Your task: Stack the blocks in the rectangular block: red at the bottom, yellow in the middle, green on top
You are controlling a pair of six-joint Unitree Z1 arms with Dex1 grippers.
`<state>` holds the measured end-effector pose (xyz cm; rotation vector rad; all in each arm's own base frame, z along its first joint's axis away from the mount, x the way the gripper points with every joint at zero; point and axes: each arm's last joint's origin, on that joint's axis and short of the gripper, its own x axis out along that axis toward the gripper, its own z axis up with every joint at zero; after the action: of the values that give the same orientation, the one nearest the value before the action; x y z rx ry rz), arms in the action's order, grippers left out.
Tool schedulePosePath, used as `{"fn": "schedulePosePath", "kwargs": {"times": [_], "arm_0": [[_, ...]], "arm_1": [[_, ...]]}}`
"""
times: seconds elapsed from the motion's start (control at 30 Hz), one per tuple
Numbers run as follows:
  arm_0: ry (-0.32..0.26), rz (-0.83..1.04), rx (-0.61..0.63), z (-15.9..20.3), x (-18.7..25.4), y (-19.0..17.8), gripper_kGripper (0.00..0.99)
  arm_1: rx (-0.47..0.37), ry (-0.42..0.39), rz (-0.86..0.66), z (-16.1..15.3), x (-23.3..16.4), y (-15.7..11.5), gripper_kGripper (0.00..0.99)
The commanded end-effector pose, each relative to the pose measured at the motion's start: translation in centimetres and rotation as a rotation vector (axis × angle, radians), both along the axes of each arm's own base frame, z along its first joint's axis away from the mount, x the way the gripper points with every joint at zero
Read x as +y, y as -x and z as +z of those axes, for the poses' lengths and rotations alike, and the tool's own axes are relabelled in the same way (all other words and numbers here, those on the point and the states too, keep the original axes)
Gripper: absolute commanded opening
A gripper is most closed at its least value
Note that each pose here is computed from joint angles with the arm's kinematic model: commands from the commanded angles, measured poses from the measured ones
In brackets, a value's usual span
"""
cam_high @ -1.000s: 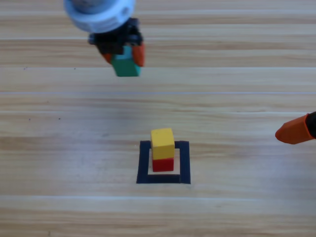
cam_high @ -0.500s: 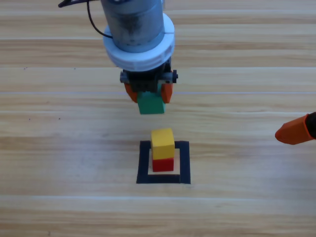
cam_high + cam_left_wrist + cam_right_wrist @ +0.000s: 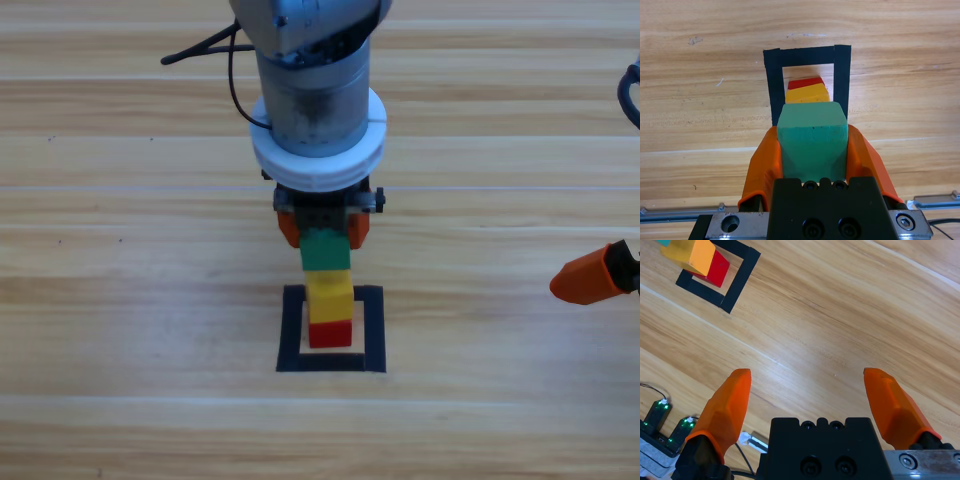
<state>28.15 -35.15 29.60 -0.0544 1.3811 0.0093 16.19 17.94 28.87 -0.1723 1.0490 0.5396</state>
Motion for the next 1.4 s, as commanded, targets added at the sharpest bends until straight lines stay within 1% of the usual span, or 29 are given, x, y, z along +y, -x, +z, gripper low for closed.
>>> {"fn": "schedulePosePath", "kwargs": {"times": [0.03, 0.43, 0.83, 1.4], "arm_0": [[-0.052, -0.03, 0.031, -2.6, -1.6, 0.2, 0.0], [-0.057, -0.026, 0.036, -3.1, -2.5, 0.9, 0.0], [-0.037, 0.035, 0.028, -2.3, -2.5, 1.4, 0.015], [-0.072, 0.052, 0.048, -3.7, -2.8, 1.2, 0.015]], "arm_1": [[0.014, 0.032, -0.018, -1.1, 0.0, -0.6, 0.99], [0.015, 0.033, -0.016, -1.2, 0.0, -0.6, 0.989], [0.019, 0.036, -0.015, -1.3, 0.2, -0.7, 0.989], [0.022, 0.038, -0.011, -1.4, 0.4, -0.7, 0.989]]}}
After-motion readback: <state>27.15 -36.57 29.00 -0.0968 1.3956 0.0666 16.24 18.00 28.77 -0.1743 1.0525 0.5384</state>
